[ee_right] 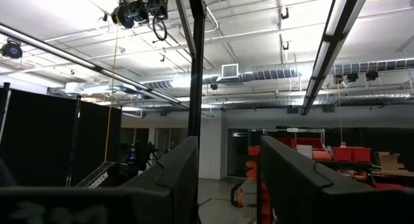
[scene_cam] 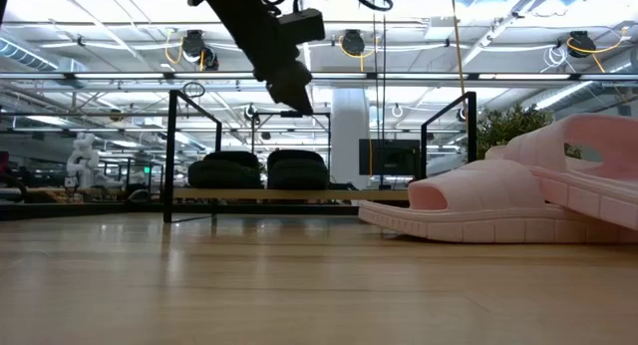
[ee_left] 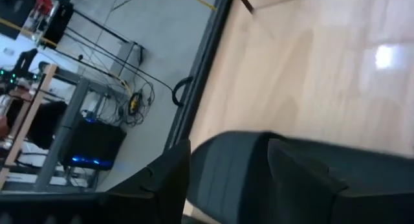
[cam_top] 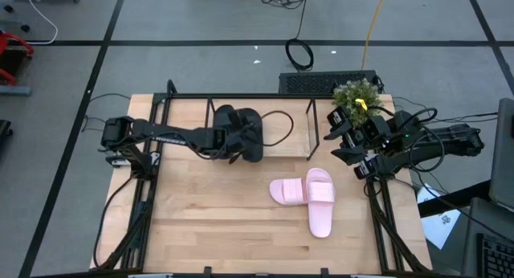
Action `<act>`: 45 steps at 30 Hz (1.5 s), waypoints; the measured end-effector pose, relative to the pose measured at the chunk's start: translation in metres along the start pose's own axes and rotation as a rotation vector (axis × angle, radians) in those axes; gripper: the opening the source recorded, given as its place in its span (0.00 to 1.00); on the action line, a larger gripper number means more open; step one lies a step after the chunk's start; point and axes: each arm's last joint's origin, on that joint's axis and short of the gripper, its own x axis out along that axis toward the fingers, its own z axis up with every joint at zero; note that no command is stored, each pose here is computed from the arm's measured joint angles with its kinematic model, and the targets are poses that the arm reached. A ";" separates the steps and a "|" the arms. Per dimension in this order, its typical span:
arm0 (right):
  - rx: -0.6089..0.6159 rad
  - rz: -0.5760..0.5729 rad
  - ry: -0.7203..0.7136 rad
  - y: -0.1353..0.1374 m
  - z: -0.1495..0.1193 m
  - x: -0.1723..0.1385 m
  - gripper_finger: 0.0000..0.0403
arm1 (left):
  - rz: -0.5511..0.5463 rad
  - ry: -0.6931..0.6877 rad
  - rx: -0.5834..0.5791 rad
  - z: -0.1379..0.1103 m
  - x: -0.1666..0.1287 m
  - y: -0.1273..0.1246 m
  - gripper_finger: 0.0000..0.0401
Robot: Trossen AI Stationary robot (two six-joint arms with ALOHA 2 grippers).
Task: Pick and place slides into the shelf
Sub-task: Adjust the right black slide on the shelf
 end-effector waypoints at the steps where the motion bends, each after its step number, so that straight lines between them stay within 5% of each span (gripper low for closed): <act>1: 0.000 0.000 0.000 0.000 0.000 0.000 0.39 | -0.004 0.010 0.011 -0.001 0.000 -0.001 0.53; 14: -0.001 -0.002 0.000 0.000 0.000 0.000 0.39 | -0.076 0.102 0.099 -0.013 0.010 -0.012 0.53; 19: -0.001 -0.002 -0.001 0.000 0.000 0.000 0.39 | -0.009 0.137 0.154 -0.017 0.022 -0.022 0.53; 45: -0.027 -0.004 -0.001 0.000 0.000 0.000 0.39 | -0.018 0.214 0.155 -0.028 0.039 -0.005 0.53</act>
